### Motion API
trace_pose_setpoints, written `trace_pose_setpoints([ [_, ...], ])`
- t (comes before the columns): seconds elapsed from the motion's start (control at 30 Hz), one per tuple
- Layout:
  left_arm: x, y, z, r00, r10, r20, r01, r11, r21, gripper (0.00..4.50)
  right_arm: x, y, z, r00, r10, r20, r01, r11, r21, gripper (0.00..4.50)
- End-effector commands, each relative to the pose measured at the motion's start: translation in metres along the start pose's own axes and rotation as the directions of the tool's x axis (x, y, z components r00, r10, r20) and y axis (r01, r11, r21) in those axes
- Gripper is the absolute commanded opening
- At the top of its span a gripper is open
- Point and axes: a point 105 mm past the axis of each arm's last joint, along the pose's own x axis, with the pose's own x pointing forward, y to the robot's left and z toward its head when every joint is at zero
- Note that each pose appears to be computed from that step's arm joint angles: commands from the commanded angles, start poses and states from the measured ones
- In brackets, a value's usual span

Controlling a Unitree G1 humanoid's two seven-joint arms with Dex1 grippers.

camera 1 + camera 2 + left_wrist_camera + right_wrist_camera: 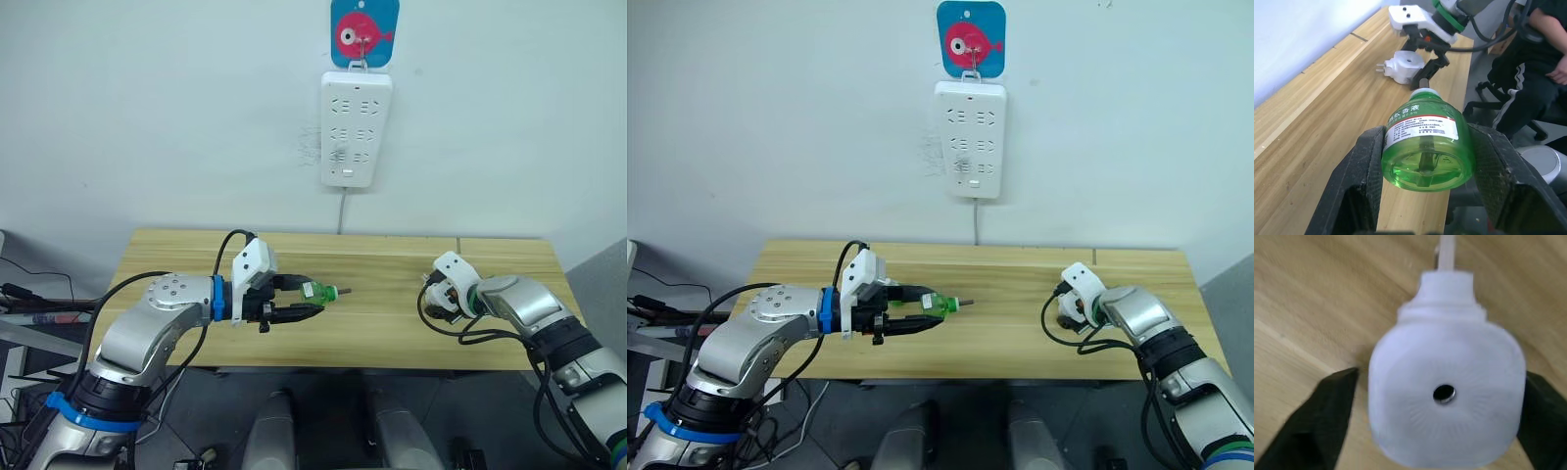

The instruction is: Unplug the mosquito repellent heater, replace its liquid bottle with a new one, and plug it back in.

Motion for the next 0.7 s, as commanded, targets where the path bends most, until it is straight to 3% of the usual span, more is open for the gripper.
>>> trace_pose_setpoints([
  [0.03, 0.002, -0.001, 0.007, 1.0, -0.01, 0.027, 0.009, 0.999, 0.04, 2.25, -0.019, -0.009, 0.013, 0.998, -0.027, 0.065, 0.027, 1.0, 0.001, 4.5],
  [0.27, 0.006, 0.003, 0.019, 0.994, 0.014, 0.108, -0.02, 0.998, 0.057, 2.25, -0.091, 0.001, 0.029, 0.978, 0.01, 0.208, -0.013, 1.0, 0.016, 4.5],
  [0.33, 0.008, 0.004, 0.029, 0.983, 0.044, 0.178, -0.055, 0.997, 0.053, 2.25, -0.121, 0.013, 0.044, 0.941, 0.067, 0.331, -0.078, 0.997, 0.02, 4.5],
  [0.4, 0.013, 0.006, 0.044, 0.959, 0.082, 0.273, -0.1, 0.993, 0.054, 2.25, -0.146, 0.036, 0.061, 0.845, 0.16, 0.511, -0.211, 0.977, 0.043, 4.5],
  [0.47, 0.019, 0.007, 0.056, 0.932, 0.116, 0.342, -0.164, 0.98, 0.114, 2.25, -0.171, 0.059, 0.085, 0.632, 0.187, 0.752, -0.357, 0.931, 0.069, 4.5],
  [0.5, 0.022, 0.006, 0.06, 0.918, 0.127, 0.375, -0.189, 0.973, 0.134, 2.25, -0.177, 0.069, 0.087, 0.565, 0.194, 0.802, -0.421, 0.904, 0.077, 4.5],
  [0.7, 0.037, -0.003, 0.081, 0.847, 0.14, 0.513, -0.28, 0.937, 0.206, 2.25, -0.175, 0.106, 0.106, 0.339, 0.122, 0.933, -0.743, 0.642, 0.187, 4.5],
])
